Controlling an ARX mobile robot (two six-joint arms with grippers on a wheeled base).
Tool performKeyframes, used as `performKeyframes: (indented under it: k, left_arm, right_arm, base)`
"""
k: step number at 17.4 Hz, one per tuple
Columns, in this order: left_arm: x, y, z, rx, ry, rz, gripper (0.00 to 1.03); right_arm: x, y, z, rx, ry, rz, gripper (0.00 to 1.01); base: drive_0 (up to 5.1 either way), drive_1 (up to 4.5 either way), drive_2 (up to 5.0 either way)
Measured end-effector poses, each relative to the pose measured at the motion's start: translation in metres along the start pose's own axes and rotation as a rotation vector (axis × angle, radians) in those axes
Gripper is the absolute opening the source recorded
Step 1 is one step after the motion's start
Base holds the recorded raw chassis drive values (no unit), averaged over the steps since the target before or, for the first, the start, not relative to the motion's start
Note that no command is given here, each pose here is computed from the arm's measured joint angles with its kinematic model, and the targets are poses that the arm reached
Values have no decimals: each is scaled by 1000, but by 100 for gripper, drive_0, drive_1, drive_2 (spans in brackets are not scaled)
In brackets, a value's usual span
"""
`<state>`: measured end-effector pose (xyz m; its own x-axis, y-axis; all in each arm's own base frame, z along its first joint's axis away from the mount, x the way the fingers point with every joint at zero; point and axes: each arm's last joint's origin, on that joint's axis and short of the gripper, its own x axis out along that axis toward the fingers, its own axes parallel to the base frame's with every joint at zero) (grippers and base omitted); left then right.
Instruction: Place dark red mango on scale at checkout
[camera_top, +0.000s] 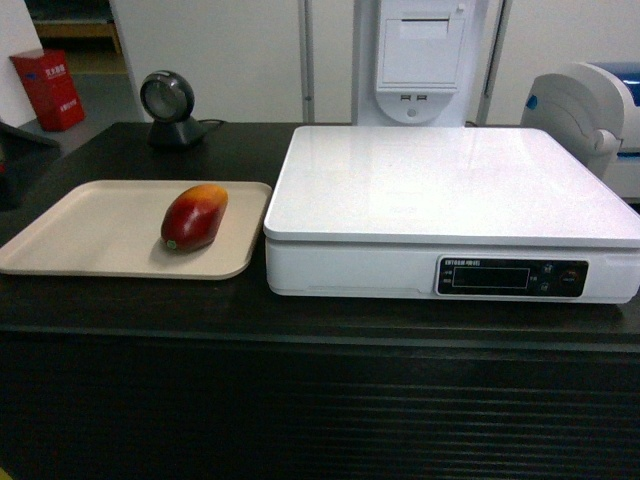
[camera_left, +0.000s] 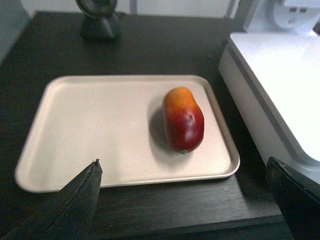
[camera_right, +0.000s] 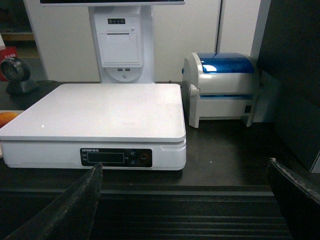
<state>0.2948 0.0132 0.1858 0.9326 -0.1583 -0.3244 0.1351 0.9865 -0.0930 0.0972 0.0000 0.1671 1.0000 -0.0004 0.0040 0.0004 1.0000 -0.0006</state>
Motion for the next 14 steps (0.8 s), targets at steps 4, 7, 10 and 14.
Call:
performKeyframes:
  k: [4, 7, 10, 14]
  left_arm:
    - [90, -7, 0, 8, 152, -100, 98]
    - [137, -14, 0, 33, 220, -144, 98]
    - [175, -14, 4, 21, 291, -183, 98]
    - [198, -11, 13, 30, 333, -175, 98]
  right_arm:
    - [0, 0, 0, 0, 0, 0, 98]
    - [0, 0, 0, 0, 0, 0, 98]
    - [0, 0, 0, 0, 0, 0, 98]
    - [0, 0, 0, 0, 0, 0, 98]
  base:
    - [0, 0, 0]
    - [0, 0, 0]
    - [0, 0, 0]
    - [0, 0, 0]
